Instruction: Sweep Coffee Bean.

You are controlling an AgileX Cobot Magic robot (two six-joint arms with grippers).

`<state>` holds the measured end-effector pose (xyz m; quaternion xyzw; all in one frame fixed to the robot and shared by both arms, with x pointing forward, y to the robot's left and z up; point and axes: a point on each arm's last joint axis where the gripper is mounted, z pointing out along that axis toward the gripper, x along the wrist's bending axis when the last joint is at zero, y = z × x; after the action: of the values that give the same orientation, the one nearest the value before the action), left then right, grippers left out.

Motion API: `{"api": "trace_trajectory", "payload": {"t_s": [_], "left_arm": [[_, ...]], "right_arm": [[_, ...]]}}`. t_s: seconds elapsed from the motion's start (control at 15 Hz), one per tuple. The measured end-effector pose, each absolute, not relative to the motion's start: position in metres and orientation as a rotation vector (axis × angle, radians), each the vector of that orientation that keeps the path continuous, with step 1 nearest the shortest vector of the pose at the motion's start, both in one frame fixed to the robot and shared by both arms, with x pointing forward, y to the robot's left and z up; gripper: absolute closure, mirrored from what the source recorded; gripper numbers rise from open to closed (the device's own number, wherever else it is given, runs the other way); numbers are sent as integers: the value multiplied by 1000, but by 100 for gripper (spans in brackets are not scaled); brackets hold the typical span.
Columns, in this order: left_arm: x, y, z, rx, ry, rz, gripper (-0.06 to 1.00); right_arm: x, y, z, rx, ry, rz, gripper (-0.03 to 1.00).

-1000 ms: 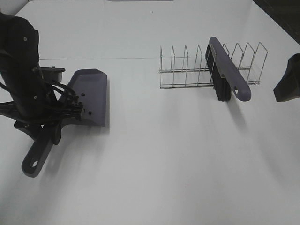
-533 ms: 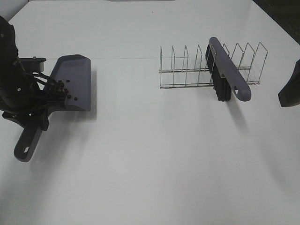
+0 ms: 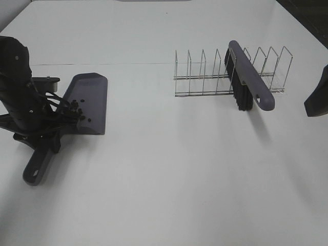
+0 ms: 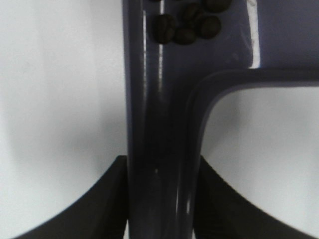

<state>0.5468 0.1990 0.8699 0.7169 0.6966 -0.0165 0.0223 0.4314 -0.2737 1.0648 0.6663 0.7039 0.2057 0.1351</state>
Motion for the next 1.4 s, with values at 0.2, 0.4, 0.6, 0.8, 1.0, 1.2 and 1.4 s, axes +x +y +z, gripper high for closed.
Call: {"api": "trace_trajectory", "payload": {"t_s": [0.2, 0.4, 0.6, 0.8, 1.0, 1.2, 1.4], "left_arm": [[547, 199, 870, 2221, 2158, -51, 62], [547, 199, 870, 2221, 2158, -51, 62], [547, 199, 870, 2221, 2158, -51, 62], [547, 199, 870, 2221, 2158, -51, 62], [547, 199, 870, 2221, 2158, -51, 62], [547, 199, 870, 2221, 2158, -51, 62], [547, 199, 870, 2221, 2158, -51, 62]], "right_arm": [[431, -274, 1065, 1930, 2039, 596, 2], [431, -274, 1065, 1932, 2039, 598, 2], [431, -274, 1065, 1932, 2039, 598, 2], [431, -274, 1065, 1932, 2039, 598, 2], [431, -274, 1065, 1896, 2064, 588, 2], [431, -274, 1065, 1894, 2067, 587, 2], [428, -274, 1063, 1889, 2113, 546, 2]]}}
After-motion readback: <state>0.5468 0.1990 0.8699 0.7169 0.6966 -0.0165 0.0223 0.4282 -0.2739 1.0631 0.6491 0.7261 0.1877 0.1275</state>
